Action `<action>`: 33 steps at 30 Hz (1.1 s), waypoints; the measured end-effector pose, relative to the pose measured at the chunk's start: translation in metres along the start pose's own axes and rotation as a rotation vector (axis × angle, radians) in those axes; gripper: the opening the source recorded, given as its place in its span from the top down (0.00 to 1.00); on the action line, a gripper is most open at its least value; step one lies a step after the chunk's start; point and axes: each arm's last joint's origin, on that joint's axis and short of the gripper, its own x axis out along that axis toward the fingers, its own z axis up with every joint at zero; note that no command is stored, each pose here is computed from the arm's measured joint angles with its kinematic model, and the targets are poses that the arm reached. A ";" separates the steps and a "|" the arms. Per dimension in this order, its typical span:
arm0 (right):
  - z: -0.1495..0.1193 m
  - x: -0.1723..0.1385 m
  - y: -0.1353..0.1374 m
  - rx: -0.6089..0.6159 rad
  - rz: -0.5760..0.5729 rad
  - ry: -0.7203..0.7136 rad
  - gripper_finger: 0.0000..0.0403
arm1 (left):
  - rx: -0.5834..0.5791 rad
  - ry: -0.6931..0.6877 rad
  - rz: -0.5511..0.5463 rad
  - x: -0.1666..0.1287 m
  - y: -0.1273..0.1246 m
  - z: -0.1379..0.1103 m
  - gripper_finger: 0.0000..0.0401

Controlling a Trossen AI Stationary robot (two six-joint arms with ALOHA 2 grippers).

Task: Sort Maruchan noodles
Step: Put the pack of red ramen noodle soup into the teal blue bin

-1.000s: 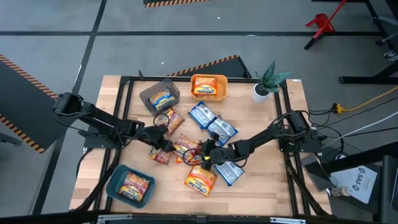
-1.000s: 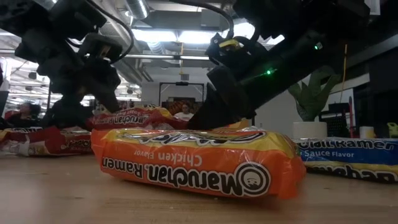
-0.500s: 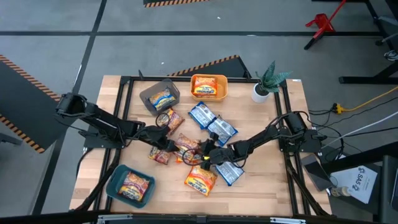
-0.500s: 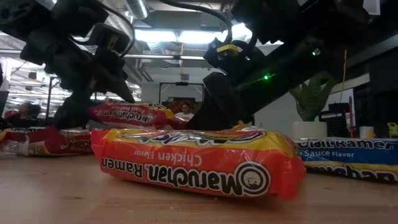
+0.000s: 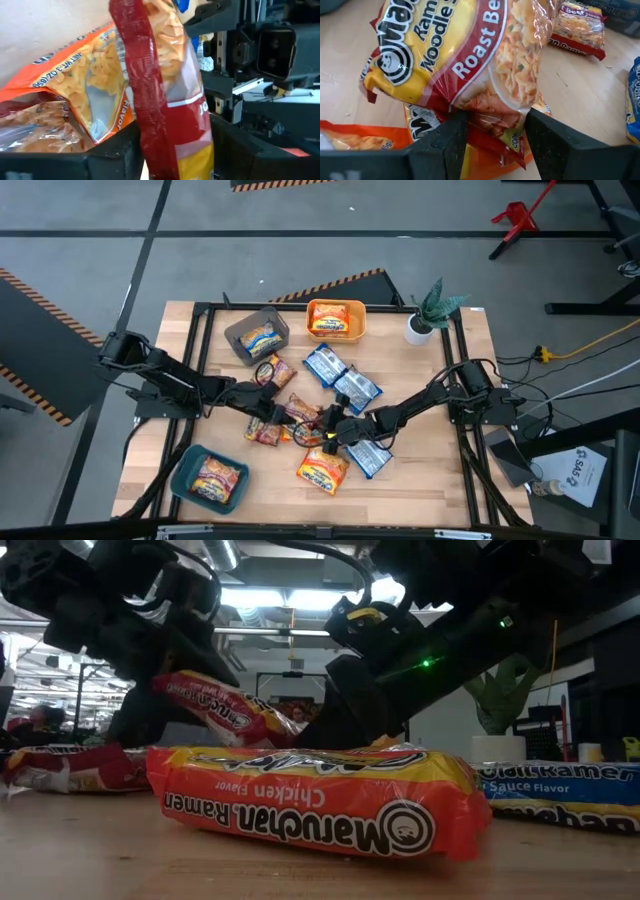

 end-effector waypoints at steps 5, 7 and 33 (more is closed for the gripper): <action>0.000 0.000 0.000 0.001 0.001 -0.003 0.54 | -0.007 -0.045 0.009 0.000 0.000 0.001 0.63; 0.000 0.000 0.000 0.001 0.001 -0.003 0.54 | -0.010 -0.041 0.007 0.000 0.000 0.001 0.66; 0.071 -0.116 0.014 -0.035 0.053 -0.100 0.54 | -0.048 0.108 -0.390 -0.060 -0.063 -0.042 0.70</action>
